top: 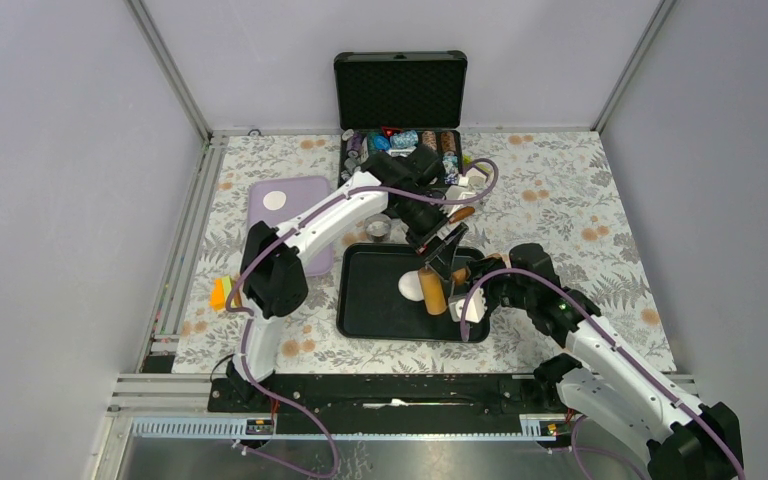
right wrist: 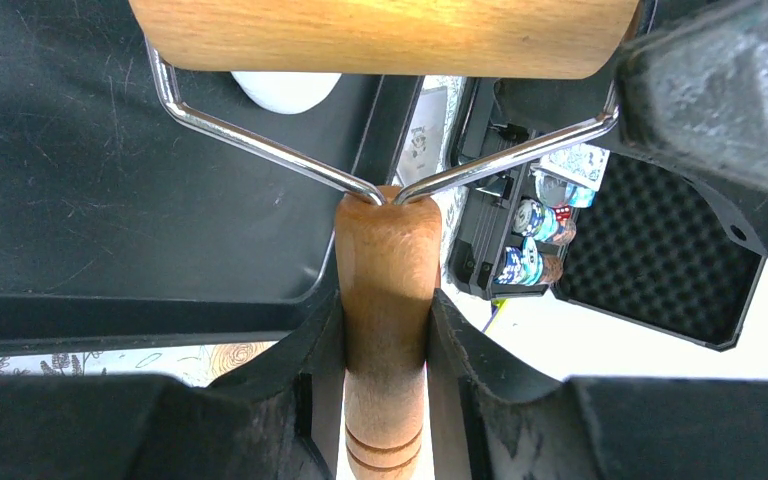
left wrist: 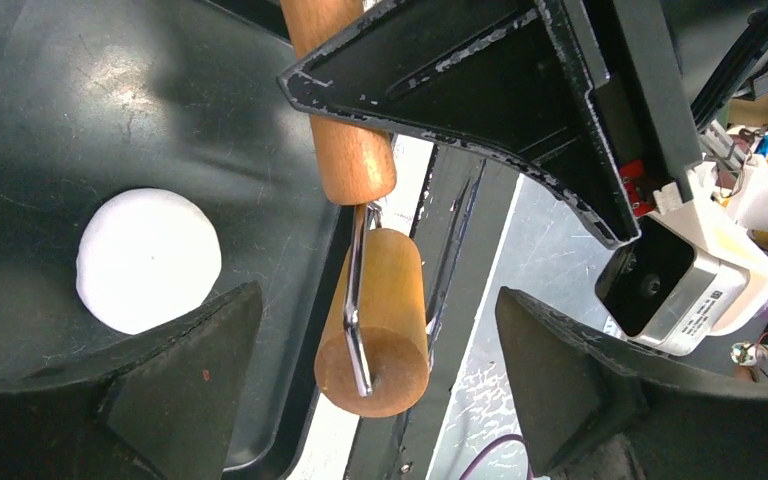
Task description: Roll out the dumpling wrappers from the dough
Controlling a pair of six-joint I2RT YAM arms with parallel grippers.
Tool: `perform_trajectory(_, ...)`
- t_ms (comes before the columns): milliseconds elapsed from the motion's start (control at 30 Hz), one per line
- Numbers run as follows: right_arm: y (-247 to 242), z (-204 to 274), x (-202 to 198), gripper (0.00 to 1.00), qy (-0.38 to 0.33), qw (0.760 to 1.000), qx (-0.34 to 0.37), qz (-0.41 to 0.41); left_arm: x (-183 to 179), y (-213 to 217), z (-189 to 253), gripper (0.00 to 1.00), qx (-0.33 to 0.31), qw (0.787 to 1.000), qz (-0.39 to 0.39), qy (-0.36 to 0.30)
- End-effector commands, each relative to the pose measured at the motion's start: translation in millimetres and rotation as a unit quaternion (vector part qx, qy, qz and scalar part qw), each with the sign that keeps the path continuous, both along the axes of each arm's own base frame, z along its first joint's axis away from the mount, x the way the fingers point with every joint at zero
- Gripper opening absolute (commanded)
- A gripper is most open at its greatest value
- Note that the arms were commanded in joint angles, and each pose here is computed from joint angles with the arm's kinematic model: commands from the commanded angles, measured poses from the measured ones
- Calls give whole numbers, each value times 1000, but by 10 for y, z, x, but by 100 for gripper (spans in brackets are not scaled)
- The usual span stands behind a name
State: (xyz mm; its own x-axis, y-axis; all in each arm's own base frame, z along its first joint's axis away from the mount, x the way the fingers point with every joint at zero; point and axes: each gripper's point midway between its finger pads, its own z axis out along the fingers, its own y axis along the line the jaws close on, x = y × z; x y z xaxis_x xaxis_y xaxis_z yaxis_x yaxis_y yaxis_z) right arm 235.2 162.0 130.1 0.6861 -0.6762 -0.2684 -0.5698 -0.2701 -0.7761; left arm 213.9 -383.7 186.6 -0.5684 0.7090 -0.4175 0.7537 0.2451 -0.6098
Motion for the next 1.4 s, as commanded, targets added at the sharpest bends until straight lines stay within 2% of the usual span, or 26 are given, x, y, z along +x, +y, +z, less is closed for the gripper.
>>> perform_trajectory(0,94,227,52,0,-32,999,16,15,-21,-34,-3,86,2,1000,-14,-22)
perform_trajectory(200,86,231,43,0,-31,999,11,15,-42,-43,-122,62,25,999,-18,-28)
perform_trajectory(267,83,221,39,0,-30,999,9,15,-44,-46,-158,60,32,999,-19,-31)
perform_trajectory(467,90,238,21,0,-27,999,6,18,-31,-91,-229,43,38,999,-20,-28)
perform_trajectory(633,89,259,33,0,-28,999,6,14,-53,-109,-269,11,44,998,-28,-23)
perform_trajectory(733,94,313,75,0,-34,999,12,6,-79,-93,-277,0,45,998,-33,-22)
perform_trajectory(933,120,464,140,0,-36,999,30,-10,-102,-40,-165,0,37,998,-40,-37)
perform_trajectory(967,131,520,156,6,-32,998,42,-19,-90,-20,-121,0,35,998,-39,-45)
perform_trajectory(1033,171,660,167,28,-12,996,77,-36,-31,32,13,0,24,997,-30,-65)
perform_trajectory(1100,240,834,139,60,33,989,133,-61,39,98,218,0,4,996,-15,-89)
perform_trajectory(1133,284,973,124,73,56,982,165,-72,70,146,301,0,-6,995,-7,-98)
perform_trajectory(1167,328,1112,96,81,84,972,200,-84,106,197,417,0,-21,994,1,-110)
perform_trajectory(1267,428,1651,31,91,151,934,301,-116,182,374,731,0,-61,987,23,-147)
perform_trajectory(1367,498,2039,-113,93,212,901,359,-121,247,571,969,0,-93,978,43,-184)
